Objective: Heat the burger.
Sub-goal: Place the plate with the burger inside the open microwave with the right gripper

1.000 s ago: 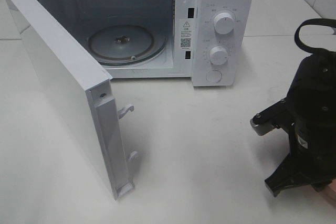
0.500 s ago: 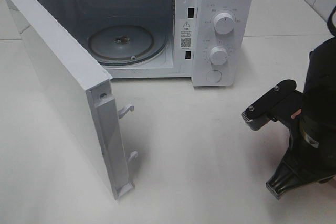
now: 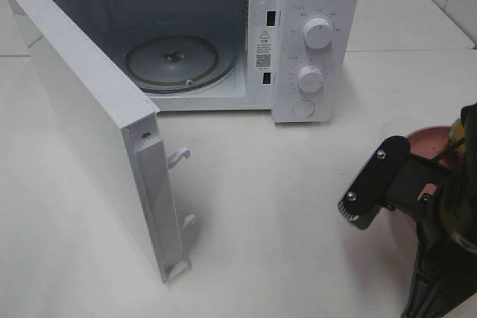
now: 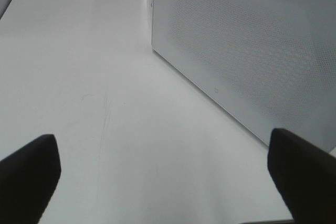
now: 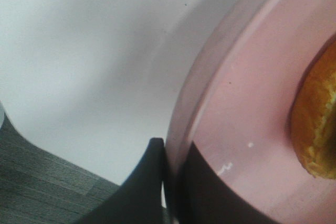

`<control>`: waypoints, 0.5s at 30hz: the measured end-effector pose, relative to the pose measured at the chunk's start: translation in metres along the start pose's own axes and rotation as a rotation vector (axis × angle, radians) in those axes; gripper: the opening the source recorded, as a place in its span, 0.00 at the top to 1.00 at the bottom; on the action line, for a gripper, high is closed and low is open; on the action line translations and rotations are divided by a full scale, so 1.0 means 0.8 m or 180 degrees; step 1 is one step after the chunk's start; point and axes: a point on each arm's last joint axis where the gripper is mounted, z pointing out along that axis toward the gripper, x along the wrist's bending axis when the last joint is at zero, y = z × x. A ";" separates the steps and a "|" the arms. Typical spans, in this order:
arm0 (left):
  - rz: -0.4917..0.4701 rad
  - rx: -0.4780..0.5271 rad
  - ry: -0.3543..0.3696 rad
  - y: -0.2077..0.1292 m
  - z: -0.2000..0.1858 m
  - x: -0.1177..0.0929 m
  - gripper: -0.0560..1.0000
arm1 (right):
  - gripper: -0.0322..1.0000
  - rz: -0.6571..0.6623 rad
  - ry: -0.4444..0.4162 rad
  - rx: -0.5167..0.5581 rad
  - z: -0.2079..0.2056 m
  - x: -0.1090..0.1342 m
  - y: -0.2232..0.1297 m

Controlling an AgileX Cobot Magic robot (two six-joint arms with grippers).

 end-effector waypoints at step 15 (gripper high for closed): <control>0.0000 0.0000 0.0000 0.000 0.000 0.000 0.00 | 0.94 -0.0820 -0.0176 -0.0262 -0.016 0.028 -0.003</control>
